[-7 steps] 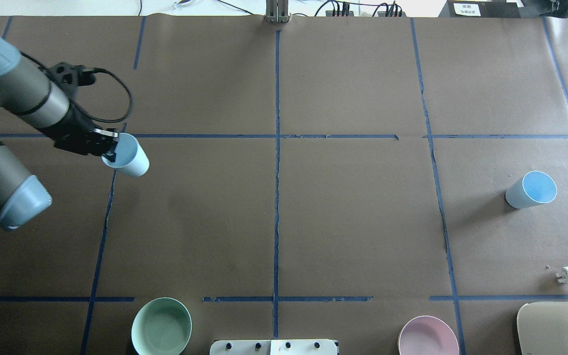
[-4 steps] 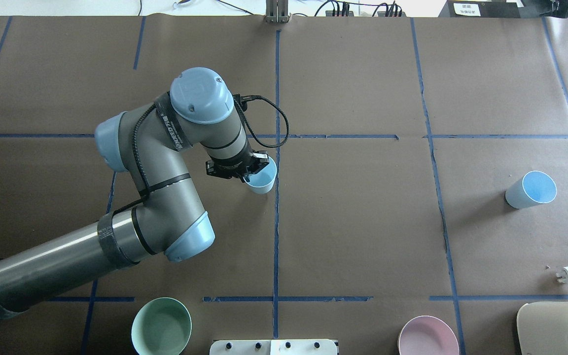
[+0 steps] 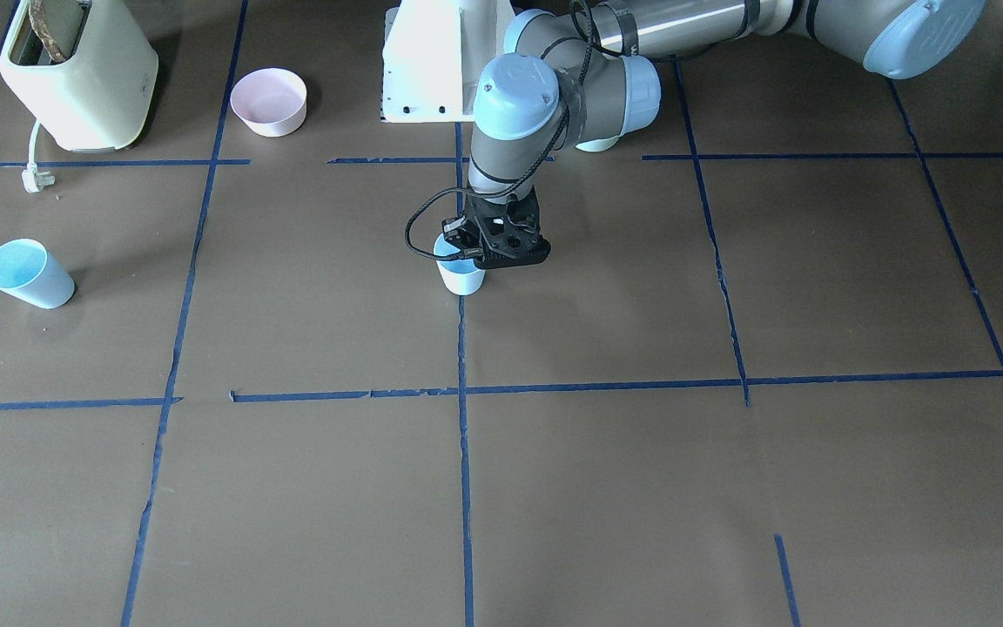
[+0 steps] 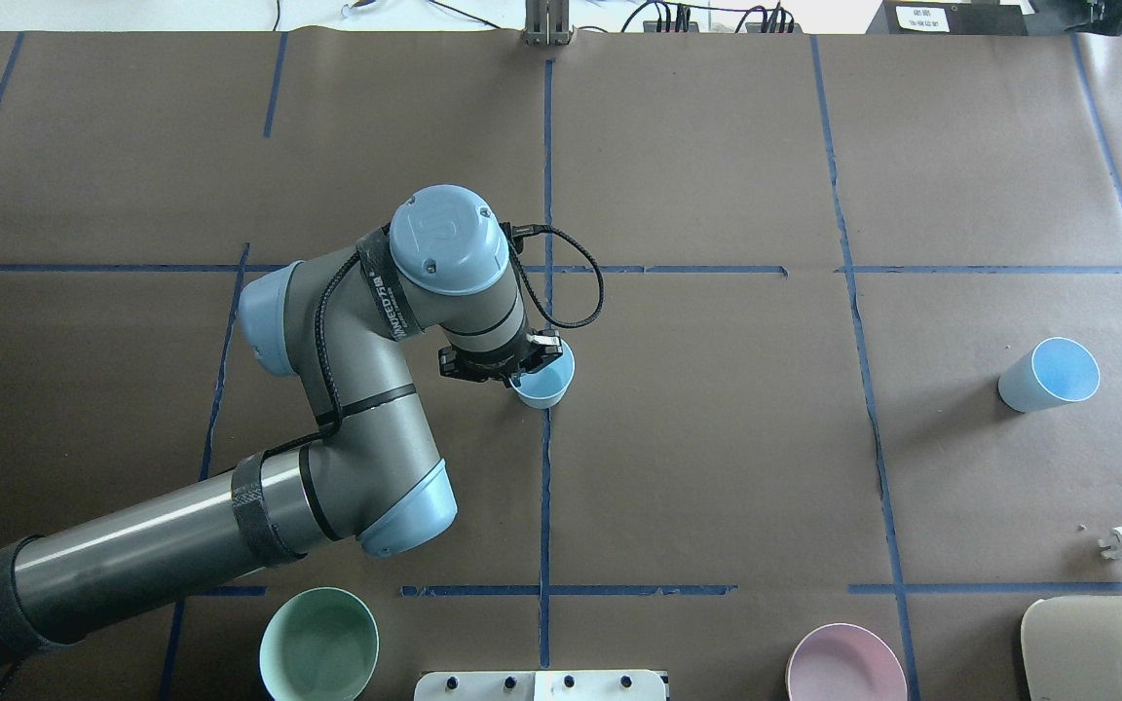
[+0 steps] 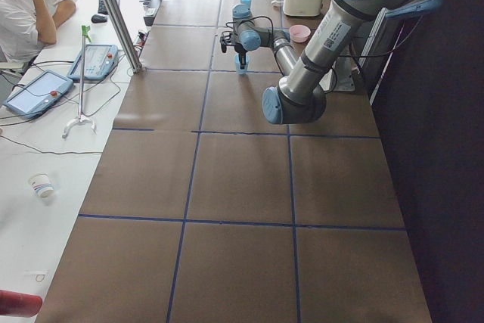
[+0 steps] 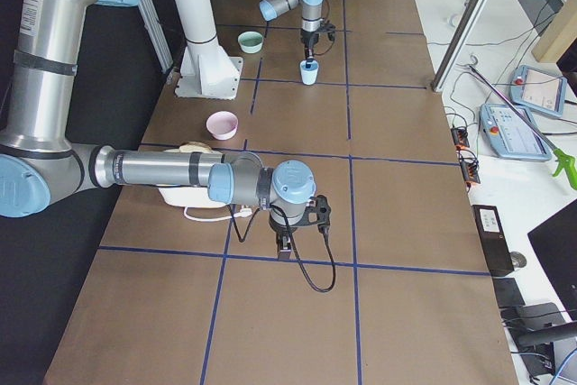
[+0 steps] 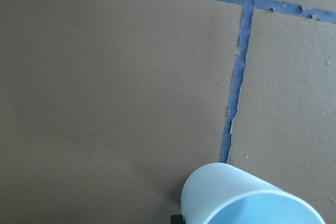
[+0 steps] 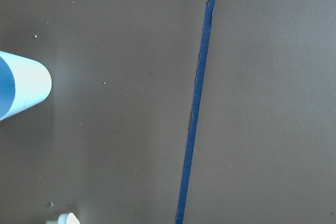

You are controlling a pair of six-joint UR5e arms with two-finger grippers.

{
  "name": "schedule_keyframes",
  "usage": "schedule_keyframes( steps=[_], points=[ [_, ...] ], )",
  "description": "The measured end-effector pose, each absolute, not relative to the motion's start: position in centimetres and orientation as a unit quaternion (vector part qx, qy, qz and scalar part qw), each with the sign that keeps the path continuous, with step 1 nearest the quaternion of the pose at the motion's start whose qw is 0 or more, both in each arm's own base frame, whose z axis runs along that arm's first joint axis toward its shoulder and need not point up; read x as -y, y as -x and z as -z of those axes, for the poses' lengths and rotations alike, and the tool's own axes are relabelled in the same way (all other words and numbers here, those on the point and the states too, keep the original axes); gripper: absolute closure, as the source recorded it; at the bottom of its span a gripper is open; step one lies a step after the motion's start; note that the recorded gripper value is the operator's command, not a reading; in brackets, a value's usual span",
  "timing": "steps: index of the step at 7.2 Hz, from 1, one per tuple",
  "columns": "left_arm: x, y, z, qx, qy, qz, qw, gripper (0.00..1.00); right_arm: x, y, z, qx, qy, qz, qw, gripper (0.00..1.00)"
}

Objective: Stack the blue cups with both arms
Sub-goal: 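Carry the cup with the left gripper to the table center and lower it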

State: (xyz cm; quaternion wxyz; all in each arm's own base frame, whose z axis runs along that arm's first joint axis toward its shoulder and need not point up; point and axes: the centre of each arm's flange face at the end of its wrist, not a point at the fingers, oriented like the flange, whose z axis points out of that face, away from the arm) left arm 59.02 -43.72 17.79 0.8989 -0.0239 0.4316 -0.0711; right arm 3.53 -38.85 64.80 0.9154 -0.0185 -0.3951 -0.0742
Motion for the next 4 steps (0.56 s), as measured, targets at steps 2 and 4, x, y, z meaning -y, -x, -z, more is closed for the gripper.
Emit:
schedule_keyframes(
  steps=[2,4],
  points=[
    [43.31,-59.46,-18.34,-0.443,0.02,0.065,0.894,0.0,38.85,-3.53,-64.81,0.395,0.019,0.074,0.915,0.0],
    [43.16,-59.19,-18.11,-0.451,0.017,0.062,0.89,0.0,38.85,-3.53,-64.8,0.395,0.019,0.074,0.915,0.0]
  ],
)
